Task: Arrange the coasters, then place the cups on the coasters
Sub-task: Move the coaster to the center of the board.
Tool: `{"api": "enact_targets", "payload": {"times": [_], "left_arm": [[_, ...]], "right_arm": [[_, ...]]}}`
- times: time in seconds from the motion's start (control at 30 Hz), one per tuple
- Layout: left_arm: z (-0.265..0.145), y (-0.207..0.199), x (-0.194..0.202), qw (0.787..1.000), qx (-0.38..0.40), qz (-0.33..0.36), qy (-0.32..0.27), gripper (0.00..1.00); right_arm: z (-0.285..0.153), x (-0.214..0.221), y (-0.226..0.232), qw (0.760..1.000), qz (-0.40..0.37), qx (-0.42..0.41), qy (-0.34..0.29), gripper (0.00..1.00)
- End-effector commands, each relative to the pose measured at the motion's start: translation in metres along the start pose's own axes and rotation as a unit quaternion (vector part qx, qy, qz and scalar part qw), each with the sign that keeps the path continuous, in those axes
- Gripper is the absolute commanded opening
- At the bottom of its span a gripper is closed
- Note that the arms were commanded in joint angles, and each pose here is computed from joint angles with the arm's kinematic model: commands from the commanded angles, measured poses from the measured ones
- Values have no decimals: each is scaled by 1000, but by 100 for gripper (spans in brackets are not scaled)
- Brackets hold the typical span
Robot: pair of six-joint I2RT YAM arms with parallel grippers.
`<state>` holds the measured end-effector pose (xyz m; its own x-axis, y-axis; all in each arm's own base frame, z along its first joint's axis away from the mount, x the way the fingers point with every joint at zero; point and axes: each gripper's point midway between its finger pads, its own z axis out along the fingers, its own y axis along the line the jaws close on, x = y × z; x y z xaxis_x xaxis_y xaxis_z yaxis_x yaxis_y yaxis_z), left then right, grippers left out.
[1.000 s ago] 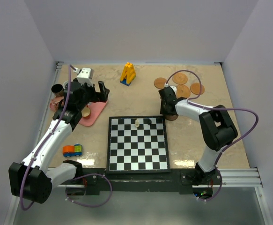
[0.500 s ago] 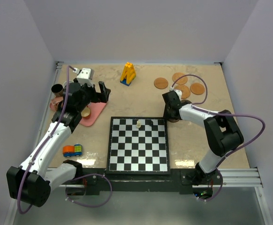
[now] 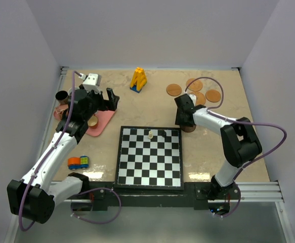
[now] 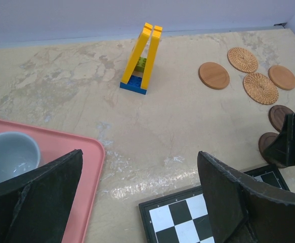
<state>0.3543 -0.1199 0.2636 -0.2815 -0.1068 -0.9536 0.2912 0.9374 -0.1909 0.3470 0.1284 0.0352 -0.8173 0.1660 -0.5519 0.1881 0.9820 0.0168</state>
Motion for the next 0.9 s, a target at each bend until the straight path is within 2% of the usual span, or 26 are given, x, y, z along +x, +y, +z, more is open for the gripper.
{"api": "enact_targets", "payload": {"times": [0.0, 0.23, 0.4, 0.53, 0.87], "left_arm": [[2, -3, -15, 1000, 1, 4, -28, 100], [4, 2, -13, 1000, -9, 8, -26, 100], [6, 3, -11, 1000, -12, 8, -22, 100], [7, 2, -9, 1000, -9, 7, -19, 100], [6, -6, -8, 1000, 11, -2, -17, 100]], "right_arm": [[-11, -36, 13, 999, -7, -11, -33, 49], [11, -55, 13, 998, -40, 9, -39, 65], [29, -59, 3, 999, -39, 14, -33, 70], [32, -46, -9, 999, -37, 19, -18, 70], [15, -7, -47, 998, -31, 60, 13, 61]]}}
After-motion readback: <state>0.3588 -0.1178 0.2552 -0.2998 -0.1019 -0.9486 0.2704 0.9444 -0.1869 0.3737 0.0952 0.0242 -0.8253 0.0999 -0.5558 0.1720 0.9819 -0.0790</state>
